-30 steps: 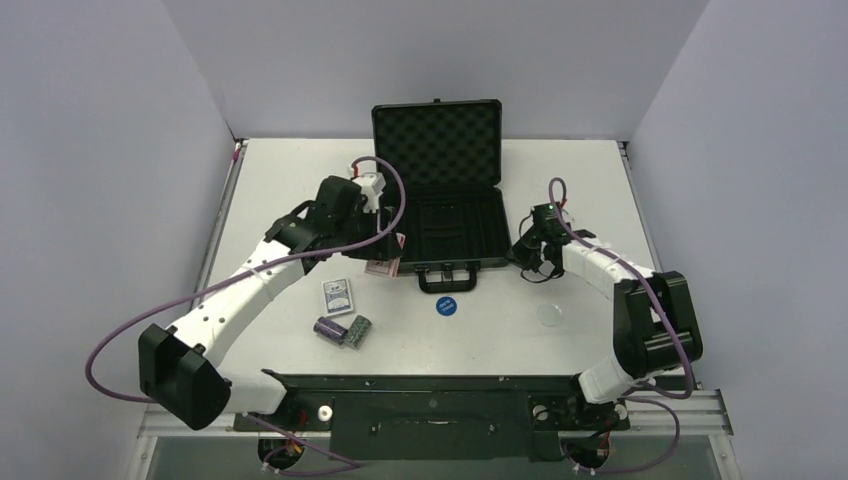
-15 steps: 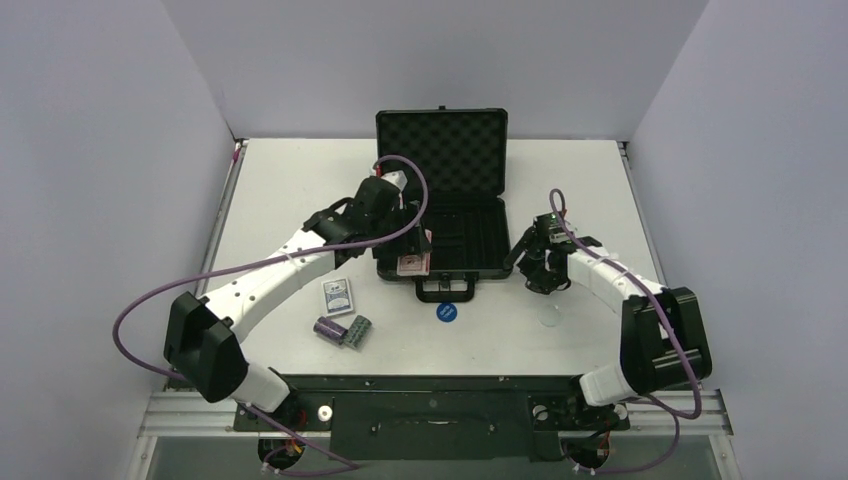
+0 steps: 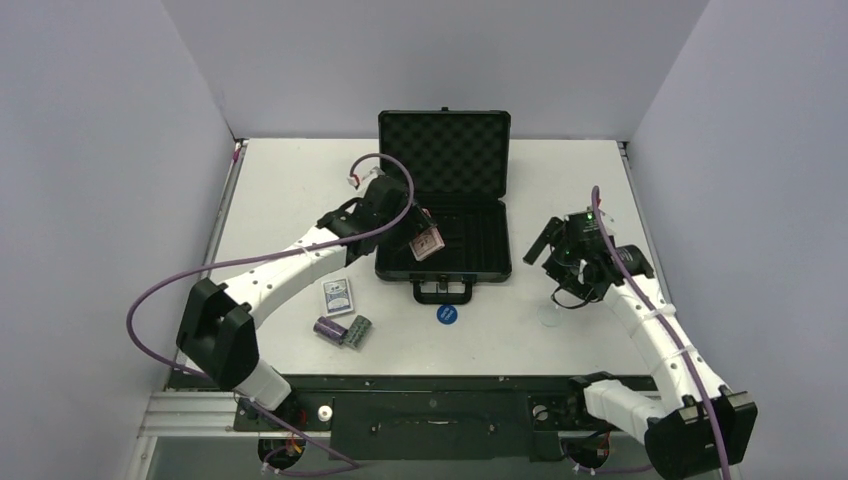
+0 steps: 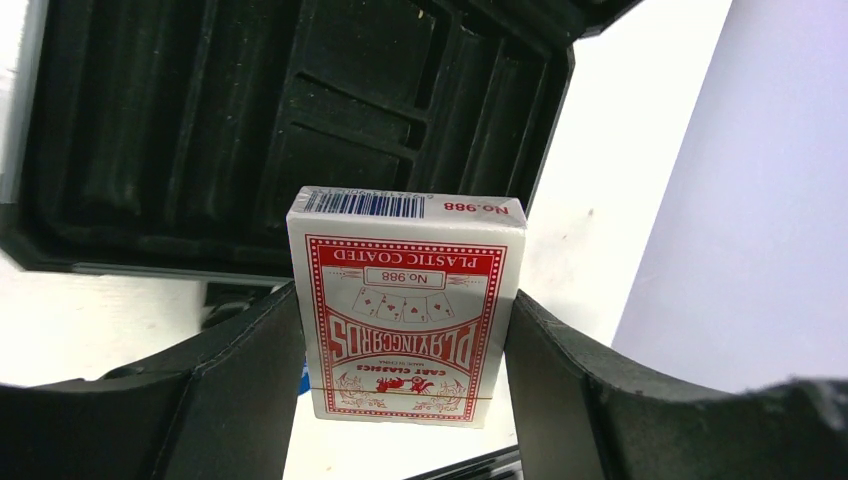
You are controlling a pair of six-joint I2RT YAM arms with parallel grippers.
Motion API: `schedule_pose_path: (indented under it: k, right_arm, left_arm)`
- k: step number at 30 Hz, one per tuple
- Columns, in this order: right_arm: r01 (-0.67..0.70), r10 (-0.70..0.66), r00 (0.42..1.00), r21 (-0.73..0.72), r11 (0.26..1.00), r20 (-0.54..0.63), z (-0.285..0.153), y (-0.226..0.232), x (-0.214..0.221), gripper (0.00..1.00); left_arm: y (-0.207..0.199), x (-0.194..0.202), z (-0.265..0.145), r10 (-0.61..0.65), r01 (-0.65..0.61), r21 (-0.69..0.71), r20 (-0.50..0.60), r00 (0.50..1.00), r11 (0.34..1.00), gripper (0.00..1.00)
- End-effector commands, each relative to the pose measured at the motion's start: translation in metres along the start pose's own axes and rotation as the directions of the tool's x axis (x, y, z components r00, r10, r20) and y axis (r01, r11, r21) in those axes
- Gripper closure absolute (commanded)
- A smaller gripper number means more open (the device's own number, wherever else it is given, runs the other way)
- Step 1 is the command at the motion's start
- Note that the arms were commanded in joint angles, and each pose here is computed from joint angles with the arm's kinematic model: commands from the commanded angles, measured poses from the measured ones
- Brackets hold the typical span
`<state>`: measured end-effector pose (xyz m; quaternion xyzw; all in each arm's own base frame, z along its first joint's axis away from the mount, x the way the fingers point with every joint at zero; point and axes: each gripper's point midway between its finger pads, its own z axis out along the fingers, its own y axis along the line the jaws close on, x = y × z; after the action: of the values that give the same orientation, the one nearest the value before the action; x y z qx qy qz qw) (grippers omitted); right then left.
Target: Pack up texas hold em set
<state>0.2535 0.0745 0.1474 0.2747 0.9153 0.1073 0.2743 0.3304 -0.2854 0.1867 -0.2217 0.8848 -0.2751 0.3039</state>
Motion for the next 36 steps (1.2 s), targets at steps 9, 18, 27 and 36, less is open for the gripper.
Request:
schedule_pose_path:
  k: [9, 18, 27, 36]
  right_arm:
    - [0.015, -0.020, 0.995, 0.044, 0.999, 0.103, -0.084, -0.022, -0.016, 0.10]
    - [-0.005, -0.002, 0.983, 0.039, 0.999, 0.183, -0.127, -0.022, -0.034, 0.11]
    - [-0.012, 0.003, 0.987, 0.053, 0.999, 0.163, -0.131, -0.039, -0.016, 0.11]
    - [-0.009, -0.009, 0.982, 0.098, 0.995, 0.189, -0.141, -0.049, -0.020, 0.11]
  left_arm:
    - [-0.063, -0.030, 0.035, -0.448, 0.435, 0.131, 0.106, 0.888, 0.891, 1.00]
    - [-0.080, -0.053, 0.033, -0.587, 0.591, 0.022, 0.140, 0.797, 0.807, 1.00]
    - [-0.071, -0.045, 0.081, -0.653, 0.666, -0.028, 0.168, 0.738, 0.745, 1.00]
    - [-0.067, -0.046, 0.117, -0.636, 0.671, -0.112, 0.238, 0.734, 0.733, 1.00]
